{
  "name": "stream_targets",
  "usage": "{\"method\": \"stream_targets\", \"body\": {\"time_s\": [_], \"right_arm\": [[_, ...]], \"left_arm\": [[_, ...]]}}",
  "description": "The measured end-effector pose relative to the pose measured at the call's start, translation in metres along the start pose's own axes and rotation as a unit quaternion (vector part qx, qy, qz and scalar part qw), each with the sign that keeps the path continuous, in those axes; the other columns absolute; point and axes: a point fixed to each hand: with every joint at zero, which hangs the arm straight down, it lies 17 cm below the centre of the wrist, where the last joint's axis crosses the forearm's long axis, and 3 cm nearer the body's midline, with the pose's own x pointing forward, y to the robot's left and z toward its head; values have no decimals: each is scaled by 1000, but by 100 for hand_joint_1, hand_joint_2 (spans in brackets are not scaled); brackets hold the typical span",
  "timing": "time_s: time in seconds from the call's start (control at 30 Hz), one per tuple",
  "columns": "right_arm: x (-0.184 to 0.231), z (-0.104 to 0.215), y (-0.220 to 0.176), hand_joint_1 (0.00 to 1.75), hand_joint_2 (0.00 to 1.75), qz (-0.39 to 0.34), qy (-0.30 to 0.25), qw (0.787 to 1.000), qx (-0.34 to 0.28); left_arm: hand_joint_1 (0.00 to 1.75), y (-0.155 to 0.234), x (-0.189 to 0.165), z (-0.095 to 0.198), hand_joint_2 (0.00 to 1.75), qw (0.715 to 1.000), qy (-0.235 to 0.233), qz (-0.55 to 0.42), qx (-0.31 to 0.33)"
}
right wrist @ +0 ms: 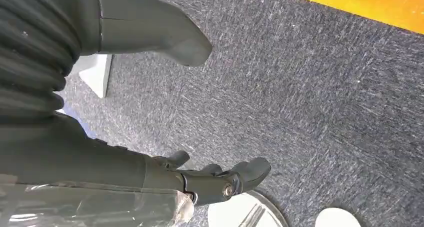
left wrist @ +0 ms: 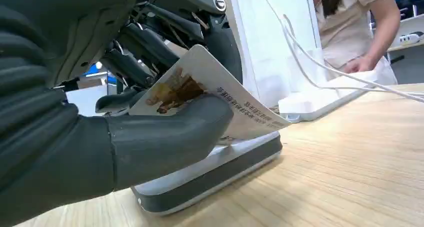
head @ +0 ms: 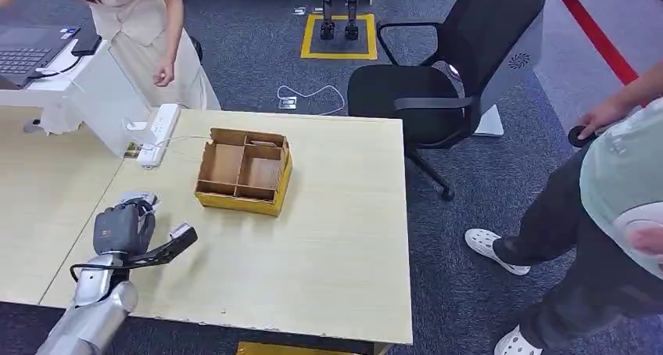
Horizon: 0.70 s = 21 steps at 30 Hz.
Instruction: Pass the card to the sensor for recognition and then transmit it.
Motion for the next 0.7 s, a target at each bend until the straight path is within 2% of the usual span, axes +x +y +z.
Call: {"method": "stream_targets", "body": {"time_s": [0.47,0.57,0.7], "right_arm": [[0,0,1,0,175,3,-1,1000,3],[0,0,1,0,175,4,-1,1000,3],[0,0,1,0,175,7,-2,1000,4]], "left_arm": [[175,-10,-5,5,175,1000,16,0,-20],[175,-7,-4,6,175,1000,14,10,-6],[175,23,-5,0,175,998,9,17,52]]}}
